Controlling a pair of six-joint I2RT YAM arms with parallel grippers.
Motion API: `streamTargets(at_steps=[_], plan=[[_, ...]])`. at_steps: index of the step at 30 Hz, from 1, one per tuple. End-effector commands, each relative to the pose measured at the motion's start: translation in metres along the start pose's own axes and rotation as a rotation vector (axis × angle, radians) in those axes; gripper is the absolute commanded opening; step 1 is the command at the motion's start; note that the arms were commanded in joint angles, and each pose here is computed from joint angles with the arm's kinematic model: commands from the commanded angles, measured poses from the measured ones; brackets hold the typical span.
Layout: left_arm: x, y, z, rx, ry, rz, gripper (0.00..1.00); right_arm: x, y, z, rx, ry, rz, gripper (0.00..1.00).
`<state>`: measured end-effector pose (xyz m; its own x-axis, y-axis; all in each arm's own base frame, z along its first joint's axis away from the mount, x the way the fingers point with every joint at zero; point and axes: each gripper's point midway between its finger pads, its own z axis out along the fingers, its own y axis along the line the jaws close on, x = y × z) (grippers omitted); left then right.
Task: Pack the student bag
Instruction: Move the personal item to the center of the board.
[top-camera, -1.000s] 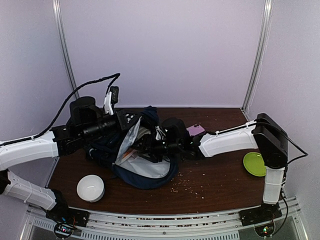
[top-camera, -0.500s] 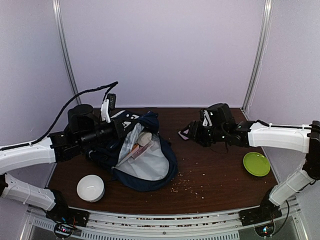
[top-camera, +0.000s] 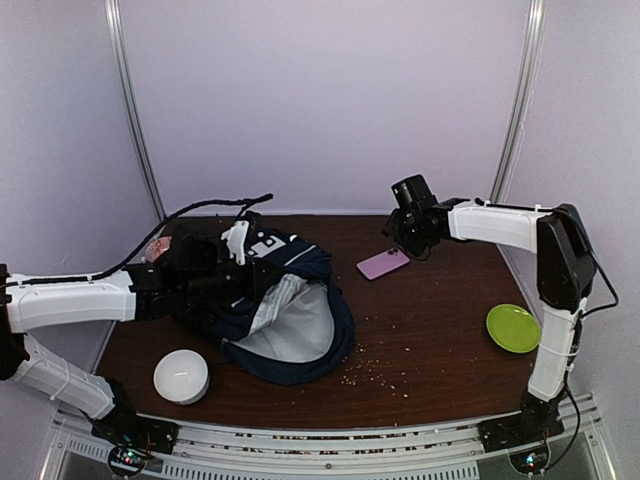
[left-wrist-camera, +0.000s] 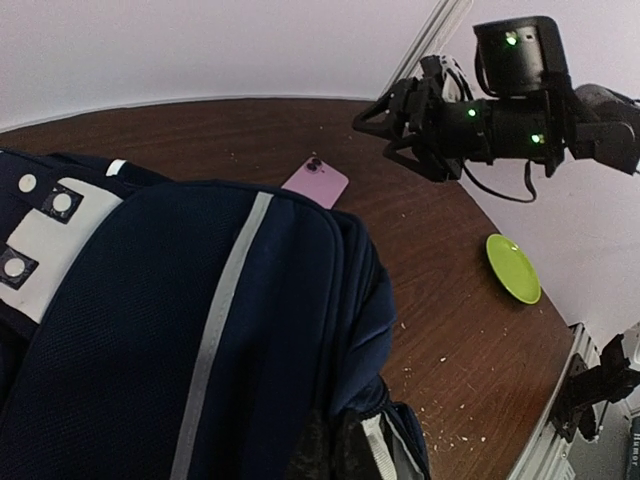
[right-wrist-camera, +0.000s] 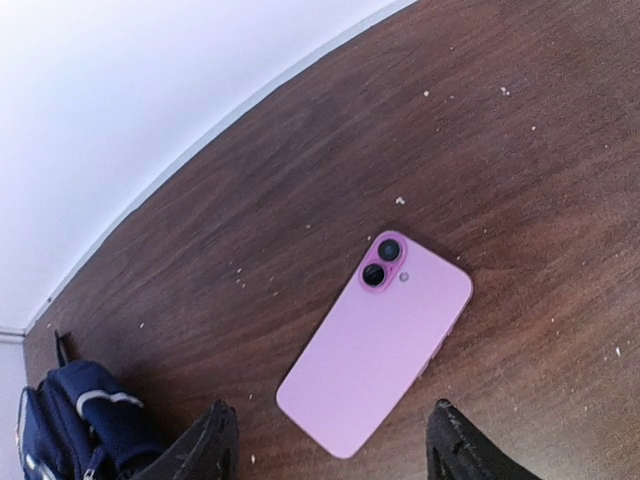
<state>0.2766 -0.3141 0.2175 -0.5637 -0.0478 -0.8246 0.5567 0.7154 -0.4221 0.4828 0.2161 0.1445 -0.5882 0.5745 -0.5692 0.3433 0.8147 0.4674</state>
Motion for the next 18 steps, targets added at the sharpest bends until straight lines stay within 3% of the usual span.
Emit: streamTargets(at_steps=[1, 11, 15, 18], plan=[[0.005, 0.02, 0.003, -0.091, 0.015, 0.028, 0.0, -0.005, -0.017, 0.021, 0.182, 0.012, 0.014, 0.65], [0.032, 0.041, 0.003, -0.154, 0.06, 0.007, 0.01, 0.018, 0.0, 0.057, 0.249, 0.134, 0.009, 0.64], [0.035, 0.044, 0.005, -0.183, 0.098, 0.046, 0.18, 0.019, 0.008, 0.044, 0.142, 0.119, 0.042, 0.62], [0.031, 0.043, 0.005, -0.188, 0.11, 0.075, 0.38, 0.016, 0.01, 0.023, 0.079, 0.103, 0.046, 0.62]])
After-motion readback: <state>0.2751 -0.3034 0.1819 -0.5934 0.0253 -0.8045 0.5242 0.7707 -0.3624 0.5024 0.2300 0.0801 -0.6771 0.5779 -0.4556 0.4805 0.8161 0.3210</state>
